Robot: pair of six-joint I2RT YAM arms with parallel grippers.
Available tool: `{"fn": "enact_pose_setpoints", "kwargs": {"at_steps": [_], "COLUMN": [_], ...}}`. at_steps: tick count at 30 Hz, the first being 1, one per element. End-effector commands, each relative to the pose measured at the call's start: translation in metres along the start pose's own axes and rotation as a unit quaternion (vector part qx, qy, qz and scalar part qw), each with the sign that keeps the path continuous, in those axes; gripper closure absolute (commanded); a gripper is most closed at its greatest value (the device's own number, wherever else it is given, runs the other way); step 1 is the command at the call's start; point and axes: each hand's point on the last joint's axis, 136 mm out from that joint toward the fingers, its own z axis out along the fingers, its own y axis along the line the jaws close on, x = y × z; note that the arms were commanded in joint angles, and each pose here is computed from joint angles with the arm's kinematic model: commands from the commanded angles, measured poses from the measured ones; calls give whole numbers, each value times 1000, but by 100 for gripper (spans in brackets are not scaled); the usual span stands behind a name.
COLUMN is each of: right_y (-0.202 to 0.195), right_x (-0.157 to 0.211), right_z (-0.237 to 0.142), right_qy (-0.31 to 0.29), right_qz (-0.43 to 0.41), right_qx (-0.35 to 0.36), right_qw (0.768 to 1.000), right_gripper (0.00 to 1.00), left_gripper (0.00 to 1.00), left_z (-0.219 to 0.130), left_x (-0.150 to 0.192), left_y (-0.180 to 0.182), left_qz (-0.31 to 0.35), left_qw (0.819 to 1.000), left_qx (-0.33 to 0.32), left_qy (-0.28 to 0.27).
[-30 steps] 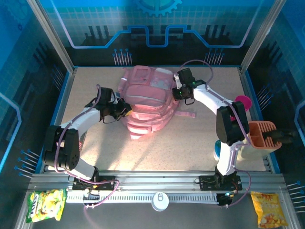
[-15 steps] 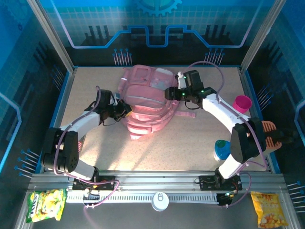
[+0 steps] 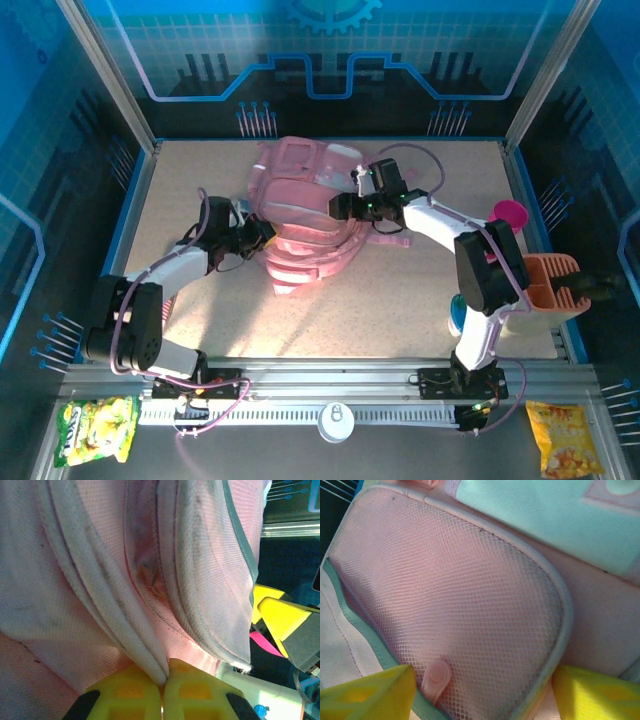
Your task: Pack the student bag
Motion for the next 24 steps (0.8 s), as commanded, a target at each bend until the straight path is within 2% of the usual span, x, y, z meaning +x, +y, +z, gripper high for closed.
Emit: {"fn": "enact_pose_setpoints", "kwargs": {"at_steps": [1, 5, 12, 18, 24], "right_y": [23, 39, 46, 4, 0], "right_x": [-1, 19, 54, 22, -6], "right_z": [1, -13, -41, -56, -42], "right_qy": [-5, -2, 5, -66, -66], "right_qz": [-22, -51, -77, -32, -20], "right_qx": [-61, -116, -135, -34, -48], "right_qw": [998, 992, 988, 997, 996], "right_gripper": [28, 30, 32, 27, 25], "left_gripper": [100, 100, 100, 100, 100], "left_z": [-7, -9, -10, -11, -12], "left_x": [11, 11, 6, 5, 6], "left_y": [-20, -20, -19, -20, -21], "left_qz": [22, 22, 14, 14, 11], "left_qw": [999, 999, 999, 999, 999], "left_qx": [41, 40, 37, 37, 39], "left_qy": [12, 4, -9, -13, -11]}}
